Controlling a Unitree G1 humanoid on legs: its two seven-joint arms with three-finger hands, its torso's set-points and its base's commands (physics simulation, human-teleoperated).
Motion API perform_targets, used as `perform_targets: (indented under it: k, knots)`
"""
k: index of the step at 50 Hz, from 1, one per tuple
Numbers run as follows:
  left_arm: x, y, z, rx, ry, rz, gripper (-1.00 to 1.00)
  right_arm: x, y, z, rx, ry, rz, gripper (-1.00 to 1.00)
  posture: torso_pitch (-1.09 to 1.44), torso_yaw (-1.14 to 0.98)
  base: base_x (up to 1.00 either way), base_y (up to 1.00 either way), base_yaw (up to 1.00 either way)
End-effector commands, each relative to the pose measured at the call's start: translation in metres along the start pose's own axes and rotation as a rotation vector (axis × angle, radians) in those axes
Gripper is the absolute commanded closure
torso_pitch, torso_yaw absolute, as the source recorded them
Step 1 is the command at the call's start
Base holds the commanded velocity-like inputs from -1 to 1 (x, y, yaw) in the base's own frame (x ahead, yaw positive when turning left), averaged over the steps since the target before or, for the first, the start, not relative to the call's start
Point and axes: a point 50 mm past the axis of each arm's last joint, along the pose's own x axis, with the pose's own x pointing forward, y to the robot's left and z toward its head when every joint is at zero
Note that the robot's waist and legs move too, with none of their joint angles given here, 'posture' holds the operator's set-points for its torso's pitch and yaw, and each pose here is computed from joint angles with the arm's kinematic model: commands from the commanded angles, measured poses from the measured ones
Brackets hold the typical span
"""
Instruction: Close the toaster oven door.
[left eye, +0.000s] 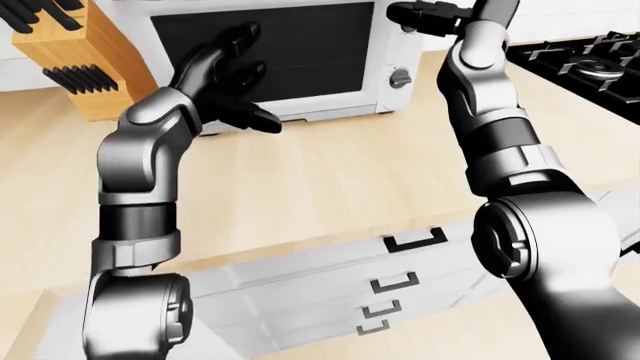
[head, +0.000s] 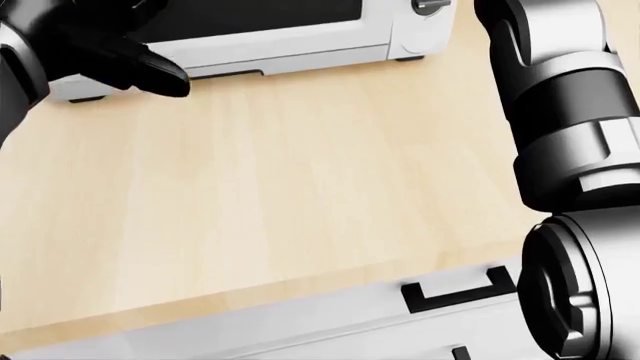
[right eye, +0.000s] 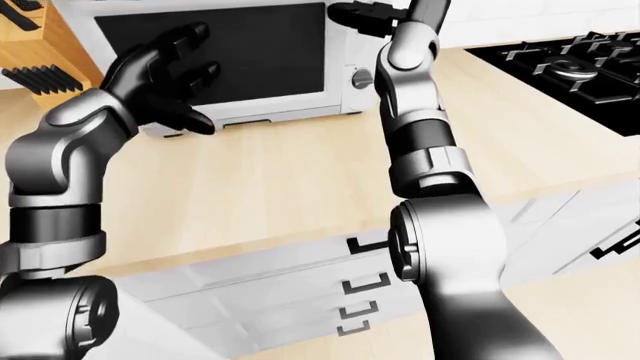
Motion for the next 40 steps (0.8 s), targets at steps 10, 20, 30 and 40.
perform_targets:
  k: [10,20,30,40]
  knots:
    - [0.006,0.016,0.022,0.009,-0.055,0.052,-1.0,0.005,0.0,0.028,0.04,-0.098,-0.002,-1.0,0.0,0.0,0.0,0.0,0.0]
    - [0.014,0.022,0.027,0.007,-0.051,0.053,-1.0,0.005,0.001,0.026,0.042,-0.092,0.001,-1.0,0.0,0.0,0.0,0.0,0.0]
    - [0.022,0.028,0.03,-0.014,-0.034,0.049,-1.0,0.005,0.0,0.026,0.045,-0.089,0.001,-1.0,0.0,0.0,0.0,0.0,0.0]
    - [0.028,0.03,0.028,-0.013,0.001,0.046,-1.0,0.005,0.0,0.026,0.045,-0.09,0.0,-1.0,0.0,0.0,0.0,0.0,0.0]
